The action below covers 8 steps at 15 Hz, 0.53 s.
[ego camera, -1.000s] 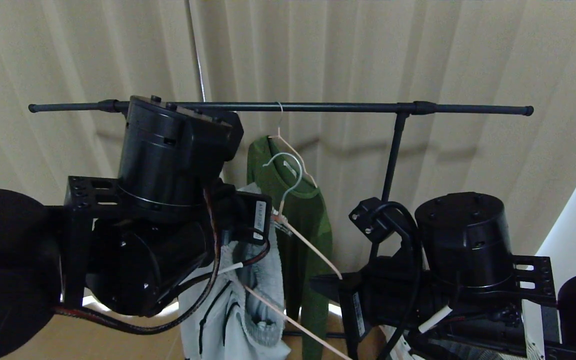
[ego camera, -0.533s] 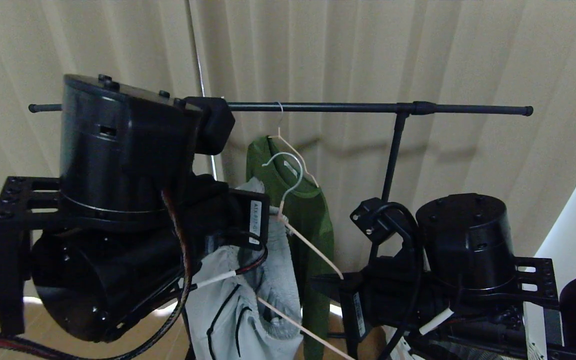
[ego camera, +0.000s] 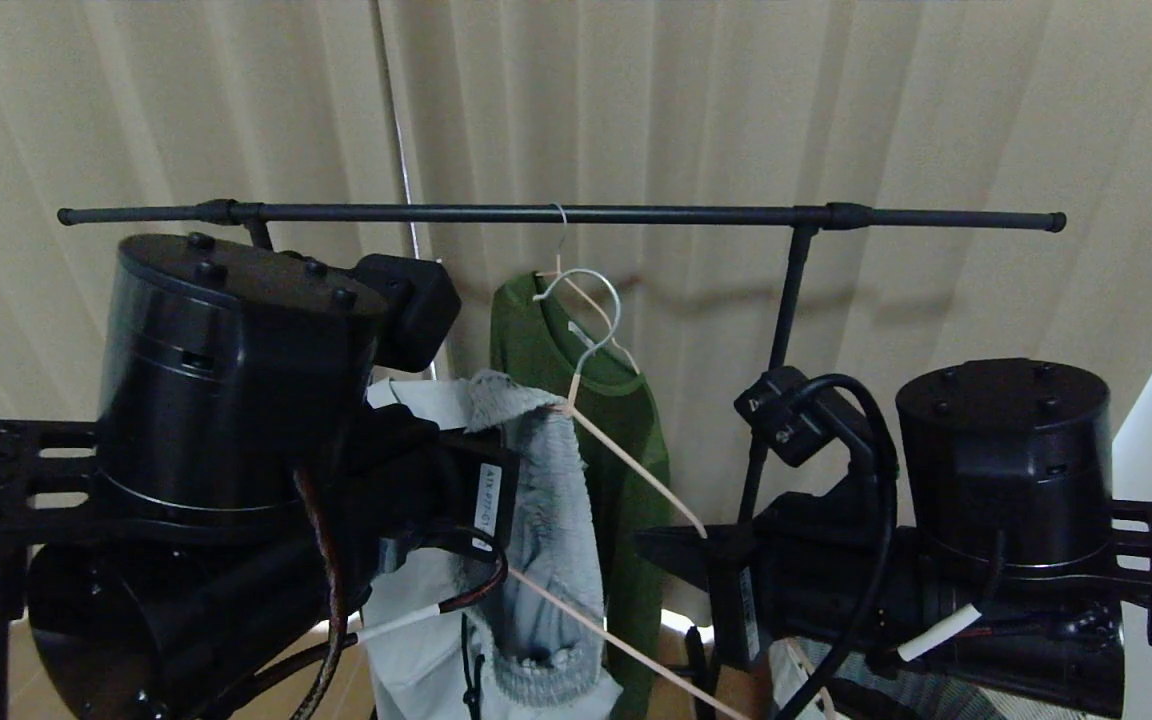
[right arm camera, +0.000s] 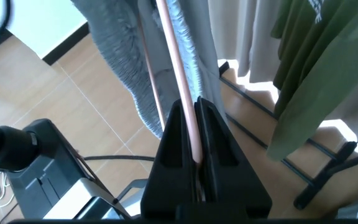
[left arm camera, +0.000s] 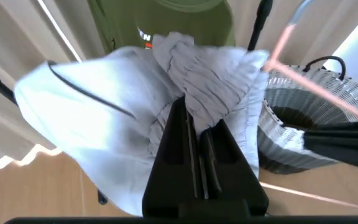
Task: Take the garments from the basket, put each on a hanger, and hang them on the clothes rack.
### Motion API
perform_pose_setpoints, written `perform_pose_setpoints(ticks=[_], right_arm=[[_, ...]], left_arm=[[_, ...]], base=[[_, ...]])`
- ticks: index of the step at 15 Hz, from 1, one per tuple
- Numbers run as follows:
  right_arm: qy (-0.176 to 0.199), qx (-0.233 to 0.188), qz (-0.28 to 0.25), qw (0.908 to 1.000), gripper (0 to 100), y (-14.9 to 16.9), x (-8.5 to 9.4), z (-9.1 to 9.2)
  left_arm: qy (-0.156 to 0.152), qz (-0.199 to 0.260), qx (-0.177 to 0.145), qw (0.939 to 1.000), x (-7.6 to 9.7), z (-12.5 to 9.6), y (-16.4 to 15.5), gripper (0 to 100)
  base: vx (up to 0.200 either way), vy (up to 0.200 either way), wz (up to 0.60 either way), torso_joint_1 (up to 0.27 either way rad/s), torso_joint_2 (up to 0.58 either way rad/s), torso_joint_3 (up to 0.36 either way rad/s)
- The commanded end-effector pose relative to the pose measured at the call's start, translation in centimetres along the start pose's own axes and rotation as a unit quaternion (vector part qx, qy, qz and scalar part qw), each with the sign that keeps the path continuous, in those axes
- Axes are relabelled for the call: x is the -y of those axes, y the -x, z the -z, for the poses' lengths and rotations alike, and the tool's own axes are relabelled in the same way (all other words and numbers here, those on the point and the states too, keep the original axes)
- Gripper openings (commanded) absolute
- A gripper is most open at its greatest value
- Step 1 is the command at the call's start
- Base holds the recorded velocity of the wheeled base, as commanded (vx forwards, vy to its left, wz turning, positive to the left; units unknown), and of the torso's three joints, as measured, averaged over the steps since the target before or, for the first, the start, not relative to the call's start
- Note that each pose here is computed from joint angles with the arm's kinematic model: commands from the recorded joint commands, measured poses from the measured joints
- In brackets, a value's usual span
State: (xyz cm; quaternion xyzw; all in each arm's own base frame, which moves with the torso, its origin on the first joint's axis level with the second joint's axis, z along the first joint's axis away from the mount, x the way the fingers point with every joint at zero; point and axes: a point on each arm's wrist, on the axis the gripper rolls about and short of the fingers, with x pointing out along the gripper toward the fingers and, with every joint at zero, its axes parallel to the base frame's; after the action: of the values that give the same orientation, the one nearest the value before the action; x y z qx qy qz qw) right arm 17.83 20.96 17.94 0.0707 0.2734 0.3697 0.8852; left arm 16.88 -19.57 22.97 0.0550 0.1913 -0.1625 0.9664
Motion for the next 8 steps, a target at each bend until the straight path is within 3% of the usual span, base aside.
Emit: perform_pose_setpoints(ticks=[1,3,4,5,8], right_arm=[[0.0,0.013,-0.006,0.9999,0,0.8,-0.2,-0.4],[0.004,0.015,-0.007,0.9999,0,1.0,-0.2,-0.4],[0.004,0.017,-0.007,0.9998,0,1.1,-0.3,-0.5],[0.004,0.017,-0.008,0.9998,0,1.4,-0.2,-0.4],[0.005,0.029,-0.013,0.9995,0,2.2,-0.3,-0.7]], left_arm=[[-0.001,0.002,0.0,1.0,0.1,0.0,0.1,0],[0.002,0.026,0.004,0.9996,0.4,-0.1,0.7,0],[0.004,0.037,0.005,0.9993,0.4,-0.1,1.0,100],[0.009,0.072,0.005,0.9974,0.1,-0.2,1.8,100],[0.01,0.096,0.009,0.9953,-0.4,-0.2,2.6,100]], base=[[0.0,0.0,0.0,0.0,0.0,0.0],[0.0,0.0,0.0,0.0,0.0,0.0],[0.0,0.0,0.0,0.0,0.0,0.0],[0.0,0.0,0.0,0.0,0.0,0.0],[0.0,0.0,0.0,0.0,0.0,0.0]])
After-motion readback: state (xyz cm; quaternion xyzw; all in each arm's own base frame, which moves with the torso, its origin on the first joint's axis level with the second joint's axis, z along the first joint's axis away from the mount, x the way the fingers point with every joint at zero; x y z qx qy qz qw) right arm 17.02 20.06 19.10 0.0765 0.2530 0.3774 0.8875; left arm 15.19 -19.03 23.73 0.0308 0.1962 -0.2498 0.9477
